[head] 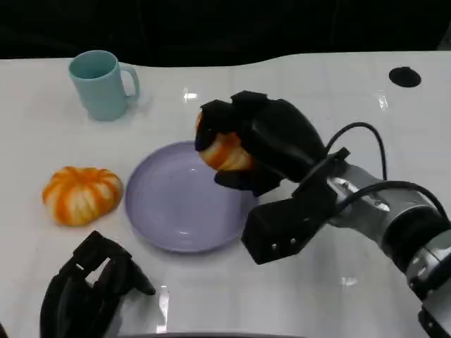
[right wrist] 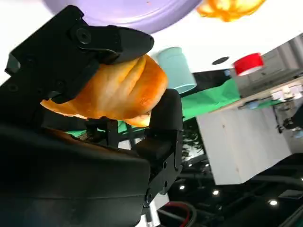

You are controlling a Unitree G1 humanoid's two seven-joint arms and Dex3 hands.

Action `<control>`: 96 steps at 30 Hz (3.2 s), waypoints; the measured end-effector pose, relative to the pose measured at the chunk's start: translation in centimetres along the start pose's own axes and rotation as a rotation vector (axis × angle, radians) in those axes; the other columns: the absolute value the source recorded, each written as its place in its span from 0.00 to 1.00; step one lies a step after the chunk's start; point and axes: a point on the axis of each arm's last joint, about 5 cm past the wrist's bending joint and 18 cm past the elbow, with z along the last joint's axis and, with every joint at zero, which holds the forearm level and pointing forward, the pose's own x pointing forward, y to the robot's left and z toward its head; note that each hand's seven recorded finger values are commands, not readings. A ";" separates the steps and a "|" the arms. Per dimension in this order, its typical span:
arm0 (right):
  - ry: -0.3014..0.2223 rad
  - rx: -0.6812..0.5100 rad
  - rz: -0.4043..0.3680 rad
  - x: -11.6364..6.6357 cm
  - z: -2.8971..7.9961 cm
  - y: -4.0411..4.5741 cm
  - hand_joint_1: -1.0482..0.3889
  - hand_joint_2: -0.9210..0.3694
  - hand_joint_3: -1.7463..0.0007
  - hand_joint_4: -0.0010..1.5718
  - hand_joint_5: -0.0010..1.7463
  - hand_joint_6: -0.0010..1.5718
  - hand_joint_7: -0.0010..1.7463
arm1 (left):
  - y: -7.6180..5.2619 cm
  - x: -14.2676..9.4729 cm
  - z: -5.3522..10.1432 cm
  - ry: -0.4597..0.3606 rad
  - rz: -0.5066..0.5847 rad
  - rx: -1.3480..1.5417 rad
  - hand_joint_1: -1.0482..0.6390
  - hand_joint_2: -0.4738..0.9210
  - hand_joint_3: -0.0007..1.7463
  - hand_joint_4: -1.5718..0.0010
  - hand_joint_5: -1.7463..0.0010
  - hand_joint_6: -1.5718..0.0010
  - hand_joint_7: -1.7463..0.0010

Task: Grasp the bread from the table and place it into the plate.

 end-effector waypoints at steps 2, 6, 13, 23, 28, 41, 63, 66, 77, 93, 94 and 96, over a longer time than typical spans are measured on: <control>-0.015 0.014 0.019 0.5 0.6 0.32 0.61 0.36 0.36 0.57 1.00 0.45 1.00 | 0.0 0.0 0.0 -0.001 0.000 0.001 0.28 1.00 0.14 0.61 0.00 0.68 0.14; -0.028 0.046 0.065 1.5 1.8 1.13 0.61 0.38 0.32 0.59 1.00 0.45 1.00 | -0.1 0.0 0.0 0.003 -0.003 0.005 0.27 1.00 0.14 0.61 0.00 0.67 0.14; 0.015 0.054 0.117 2.0 3.0 2.71 0.63 0.39 0.31 0.59 1.00 0.45 1.00 | -0.1 0.0 -0.1 0.004 -0.004 0.006 0.27 1.00 0.14 0.61 0.00 0.67 0.14; 0.051 0.018 0.161 1.9 3.1 3.38 0.49 0.05 0.85 0.36 0.47 0.43 0.15 | -0.2 0.0 -0.2 0.002 -0.003 -0.001 0.28 1.00 0.14 0.61 0.00 0.67 0.14; 0.072 -0.011 0.254 2.0 2.9 3.29 0.30 0.00 0.84 0.17 0.20 0.26 0.01 | -0.2 0.0 -0.2 0.000 -0.001 -0.002 0.29 1.00 0.15 0.61 0.00 0.67 0.15; 0.049 -0.029 0.309 2.5 2.9 2.51 0.17 0.00 0.75 0.05 0.11 0.17 0.00 | -0.2 0.0 -0.2 0.004 0.000 -0.007 0.28 1.00 0.13 0.61 0.00 0.66 0.17; 0.046 0.350 0.164 -1.8 0.3 0.50 0.20 0.00 0.75 0.09 0.15 0.13 0.00 | -0.4 0.1 -0.4 0.000 -0.002 -0.014 0.28 1.00 0.14 0.60 0.00 0.68 0.12; 0.071 0.543 0.115 -3.2 -0.2 0.24 0.21 0.00 0.76 0.13 0.18 0.17 0.02 | -0.4 0.2 -0.4 0.000 -0.003 -0.012 0.28 1.00 0.14 0.60 0.00 0.68 0.11; 0.083 1.181 -0.039 -9.5 -2.3 -0.23 0.29 0.00 0.77 0.34 0.33 0.38 0.07 | -0.6 0.2 -0.5 0.004 -0.006 -0.024 0.29 1.00 0.15 0.60 0.00 0.68 0.13; 0.241 1.619 -0.142 -18.1 -3.0 0.32 0.33 0.00 0.75 0.32 0.97 0.31 0.78 | -0.7 0.4 -0.3 -0.003 -0.017 -0.017 0.27 1.00 0.13 0.60 0.00 0.67 0.13; 0.251 1.651 -0.140 -18.5 -3.1 0.34 0.34 0.00 0.74 0.35 0.99 0.32 0.82 | -0.7 0.4 -0.3 -0.004 -0.018 -0.017 0.27 1.00 0.13 0.60 0.00 0.67 0.13; 0.270 1.702 -0.146 -19.4 -3.2 0.40 0.35 0.00 0.73 0.38 1.00 0.32 0.87 | -0.7 0.3 -0.2 -0.005 -0.015 -0.016 0.27 1.00 0.12 0.60 0.00 0.68 0.12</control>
